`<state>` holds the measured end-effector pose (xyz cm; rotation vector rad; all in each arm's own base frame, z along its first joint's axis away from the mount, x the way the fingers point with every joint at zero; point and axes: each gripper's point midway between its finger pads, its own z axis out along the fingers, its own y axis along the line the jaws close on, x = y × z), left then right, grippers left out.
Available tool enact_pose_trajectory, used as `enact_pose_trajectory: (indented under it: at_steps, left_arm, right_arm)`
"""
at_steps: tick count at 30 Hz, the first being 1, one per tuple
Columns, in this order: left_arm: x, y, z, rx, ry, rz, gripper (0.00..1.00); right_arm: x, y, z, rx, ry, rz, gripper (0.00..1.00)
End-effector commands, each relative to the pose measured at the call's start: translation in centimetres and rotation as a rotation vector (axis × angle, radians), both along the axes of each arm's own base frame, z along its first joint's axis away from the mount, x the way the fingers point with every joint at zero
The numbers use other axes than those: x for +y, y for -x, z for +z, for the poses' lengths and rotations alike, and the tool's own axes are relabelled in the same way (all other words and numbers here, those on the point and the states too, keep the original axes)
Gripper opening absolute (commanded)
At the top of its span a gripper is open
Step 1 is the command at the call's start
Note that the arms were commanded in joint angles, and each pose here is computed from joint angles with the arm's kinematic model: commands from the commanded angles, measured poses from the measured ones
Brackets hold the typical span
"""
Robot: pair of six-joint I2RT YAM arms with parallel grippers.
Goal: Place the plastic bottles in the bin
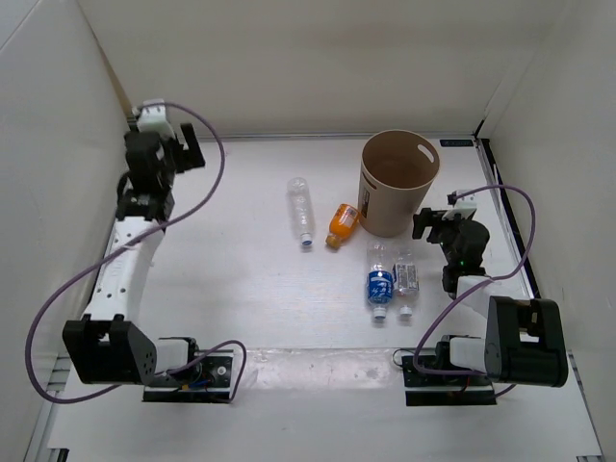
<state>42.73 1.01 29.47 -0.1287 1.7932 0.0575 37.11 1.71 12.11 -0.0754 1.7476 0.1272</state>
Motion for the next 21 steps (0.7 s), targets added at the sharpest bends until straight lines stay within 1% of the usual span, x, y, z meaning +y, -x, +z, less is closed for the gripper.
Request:
enact_pose_trajectory:
  at_steps: [1,2,3,4,5,6,7,8,9,10,11,12,13,14,15,16,17,18,20,21]
  left_arm:
    - [-2.5,2.6,-4.0,0.329,0.164,-0.081,1.00]
    - [-4.1,2.3,-3.7,0.340,0.326,-0.179,1.00]
    - [-3.9,0.7,-3.3,0.325,0.425,-0.189,1.00]
    - [-4.5,-0.5,-3.5,0.333,0.489,-0.232,1.00]
    - [-7.0,-1.3,-2.7,0.340,0.603,-0.354,1.00]
    - [-8.7,-2.3,-2.6,0.365,0.656,-0.382,1.00]
    - [-9.6,-2.0,-4.1,0.426,0.685,-0.377,1.00]
    - [-10.2,-3.5,-2.6,0.405,0.662,-0.386,1.00]
    - [-10.9,-3.8,-2.6,0.413,0.631,-0.399,1.00]
    - [-14.0,-2.8,-3.8,0.495,0.597,-0.421,1.00]
    - [-15.0,-4.7,-3.3,0.489,0.569,-0.441,1.00]
    - [-16.5,-4.8,-3.9,0.516,0.549,-0.448,1.00]
    - [-17.6,-4.6,-5.6,0.622,0.556,-0.442,1.00]
    - [-18.8,-5.8,-6.9,0.672,0.565,-0.447,1.00]
    - [-19.6,-4.7,-8.0,0.767,0.596,-0.452,1.00]
    - [-20.3,-5.9,-9.4,0.803,0.604,-0.449,1.00]
    - [-21.6,-5.0,-10.5,0.872,0.603,-0.459,1.00]
    - [-22.3,-5.5,-11.8,0.898,0.602,-0.471,1.00]
    - [-23.5,-5.3,-12.6,0.907,0.567,-0.475,1.00]
    - [-24.4,-5.2,-13.5,0.912,0.570,-0.482,1.00]
  right_arm:
    - [0.0,-0.9,2.0,-0.060,0.013,-0.001,0.90]
    - [0.0,-0.9,1.9,-0.058,0.014,-0.001,0.90]
    - [0.1,-0.9,2.0,-0.063,0.016,-0.002,0.90]
    - [0.0,-1.0,2.1,-0.061,0.017,-0.013,0.90]
    - [0.4,-0.9,2.0,-0.061,0.017,-0.005,0.90]
    - [0.1,-0.9,1.9,-0.058,0.018,-0.017,0.90]
    - [0.1,-0.9,2.0,-0.060,0.018,-0.018,0.90]
    - [0.1,-0.9,2.0,-0.061,0.018,-0.018,0.90]
    - [0.1,-0.8,2.0,-0.061,0.019,-0.021,0.90]
    - [0.1,-0.9,1.9,-0.060,0.019,-0.022,0.90]
    - [0.0,-0.9,2.0,-0.061,0.021,-0.025,0.90]
    - [0.0,-0.9,2.1,-0.064,0.020,-0.027,0.90]
    - [0.0,-0.9,2.0,-0.061,0.021,-0.030,0.90]
    - [-0.3,-0.9,2.0,-0.061,0.023,-0.045,0.90]
    - [-0.4,-0.9,2.1,-0.064,0.023,-0.049,0.90]
    - [-0.6,-0.9,2.1,-0.064,0.025,-0.060,0.90]
    - [0.6,-0.8,1.9,-0.060,0.024,-0.028,0.90]
    - [0.5,-0.9,2.0,-0.064,0.024,-0.029,0.90]
    - [0.5,-0.8,2.0,-0.063,0.024,-0.029,0.90]
    - [0.4,-0.9,1.9,-0.060,0.024,-0.032,0.90]
